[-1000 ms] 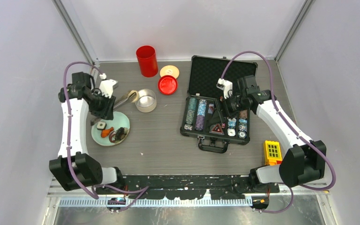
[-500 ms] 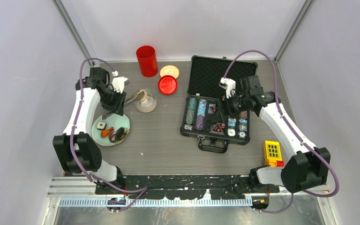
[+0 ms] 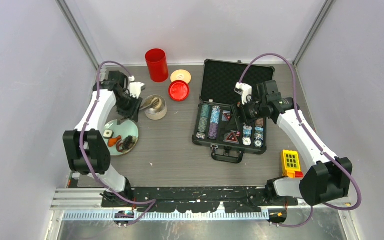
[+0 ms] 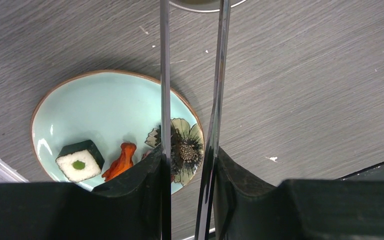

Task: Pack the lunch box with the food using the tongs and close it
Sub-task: Place the fake food in the packing box.

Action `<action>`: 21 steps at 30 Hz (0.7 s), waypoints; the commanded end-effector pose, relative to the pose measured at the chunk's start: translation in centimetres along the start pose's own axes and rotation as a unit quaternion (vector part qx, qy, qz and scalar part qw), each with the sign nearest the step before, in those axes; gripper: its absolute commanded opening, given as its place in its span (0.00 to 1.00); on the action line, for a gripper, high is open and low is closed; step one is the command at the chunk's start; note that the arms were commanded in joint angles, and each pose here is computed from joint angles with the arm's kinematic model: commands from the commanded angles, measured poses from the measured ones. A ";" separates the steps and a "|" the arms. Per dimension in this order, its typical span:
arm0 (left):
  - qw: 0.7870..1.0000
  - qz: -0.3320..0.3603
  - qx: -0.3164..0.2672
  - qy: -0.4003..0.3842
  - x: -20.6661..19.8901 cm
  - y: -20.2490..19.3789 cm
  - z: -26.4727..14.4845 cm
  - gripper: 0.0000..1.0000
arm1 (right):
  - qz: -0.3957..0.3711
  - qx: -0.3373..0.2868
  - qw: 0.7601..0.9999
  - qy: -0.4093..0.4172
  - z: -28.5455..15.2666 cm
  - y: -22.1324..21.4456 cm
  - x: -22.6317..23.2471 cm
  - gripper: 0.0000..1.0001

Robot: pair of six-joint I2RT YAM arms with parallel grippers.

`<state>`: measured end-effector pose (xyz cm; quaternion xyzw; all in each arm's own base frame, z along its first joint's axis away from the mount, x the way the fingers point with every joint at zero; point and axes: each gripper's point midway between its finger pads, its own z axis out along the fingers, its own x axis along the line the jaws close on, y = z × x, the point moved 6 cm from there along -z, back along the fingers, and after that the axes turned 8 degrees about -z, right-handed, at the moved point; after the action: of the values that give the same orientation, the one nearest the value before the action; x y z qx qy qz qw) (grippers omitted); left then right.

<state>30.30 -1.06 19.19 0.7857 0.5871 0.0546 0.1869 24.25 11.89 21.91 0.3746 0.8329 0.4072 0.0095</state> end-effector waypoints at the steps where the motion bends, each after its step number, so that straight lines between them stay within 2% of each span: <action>1: 1.000 0.009 -0.021 0.004 -0.5 1.5 0.5 0.35 | -0.014 -0.013 1.000 -0.008 -0.3 0.5 -0.2 0.87; 7: 1.000 0.015 -0.007 -0.003 -1.1 1.3 1.6 0.36 | -0.013 -0.011 1.000 -0.012 -0.2 0.4 -0.5 0.87; 14: 1.000 0.016 0.002 -0.008 -1.2 1.3 2.1 0.48 | -0.011 -0.011 1.000 -0.014 -0.2 0.4 -0.6 0.87; 21: 1.000 0.020 -0.002 0.002 -1.1 1.3 1.3 0.50 | -0.010 -0.010 1.000 -0.016 -0.3 0.3 -0.6 0.87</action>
<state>30.99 -2.63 17.38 0.7955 0.5808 0.0360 0.1689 24.39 11.62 21.85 0.3798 0.8320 0.4041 0.0141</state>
